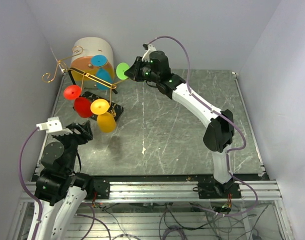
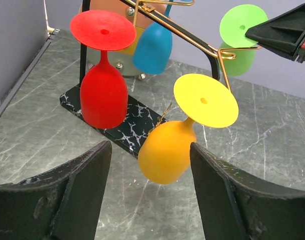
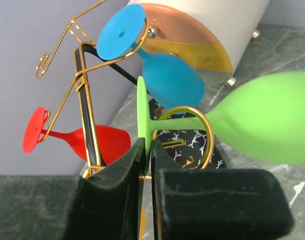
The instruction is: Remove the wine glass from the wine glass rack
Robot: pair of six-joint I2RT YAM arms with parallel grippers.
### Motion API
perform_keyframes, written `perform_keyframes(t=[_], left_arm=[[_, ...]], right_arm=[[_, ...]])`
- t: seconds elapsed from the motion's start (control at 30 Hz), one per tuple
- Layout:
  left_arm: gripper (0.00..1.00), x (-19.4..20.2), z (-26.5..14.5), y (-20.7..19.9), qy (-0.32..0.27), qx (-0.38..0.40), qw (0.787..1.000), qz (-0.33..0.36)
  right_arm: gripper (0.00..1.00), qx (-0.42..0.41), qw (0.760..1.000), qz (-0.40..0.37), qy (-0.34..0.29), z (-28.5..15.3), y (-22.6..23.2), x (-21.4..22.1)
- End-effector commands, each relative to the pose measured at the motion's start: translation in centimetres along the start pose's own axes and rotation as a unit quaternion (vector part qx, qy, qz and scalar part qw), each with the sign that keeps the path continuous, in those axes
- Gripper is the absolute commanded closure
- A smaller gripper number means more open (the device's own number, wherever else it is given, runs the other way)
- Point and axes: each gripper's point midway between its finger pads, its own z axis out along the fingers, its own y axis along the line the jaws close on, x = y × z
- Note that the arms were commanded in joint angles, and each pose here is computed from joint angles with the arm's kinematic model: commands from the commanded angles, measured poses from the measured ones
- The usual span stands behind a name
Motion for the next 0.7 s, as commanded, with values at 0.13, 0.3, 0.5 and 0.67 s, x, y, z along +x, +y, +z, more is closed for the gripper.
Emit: perform_keyframes(t=[0.13, 0.3, 0.5, 0.67], left_arm=[[0.25, -1.1, -0.2, -0.3, -0.014, 0.005, 1.000, -0.002], [0.25, -1.0, -0.2, -0.3, -0.013, 0.005, 1.000, -0.001], [0.25, -1.0, -0.2, -0.3, -0.012, 0.004, 1.000, -0.002], [0.25, -1.0, -0.1, -0.3, -0.011, 0.004, 1.000, -0.002]], right_arm=[[0.98, 0.012, 0.996, 0.023, -0.090, -3.5, 0.9, -5.1], [0.99, -0.007, 0.992, 0.059, -0.116, -5.1, 0.5, -6.4], [0.99, -0.070, 0.987, 0.116, -0.087, -5.7, 0.8, -6.2], [1.00, -0.117, 0.982, 0.137, -0.064, -5.8, 2.2, -6.0]])
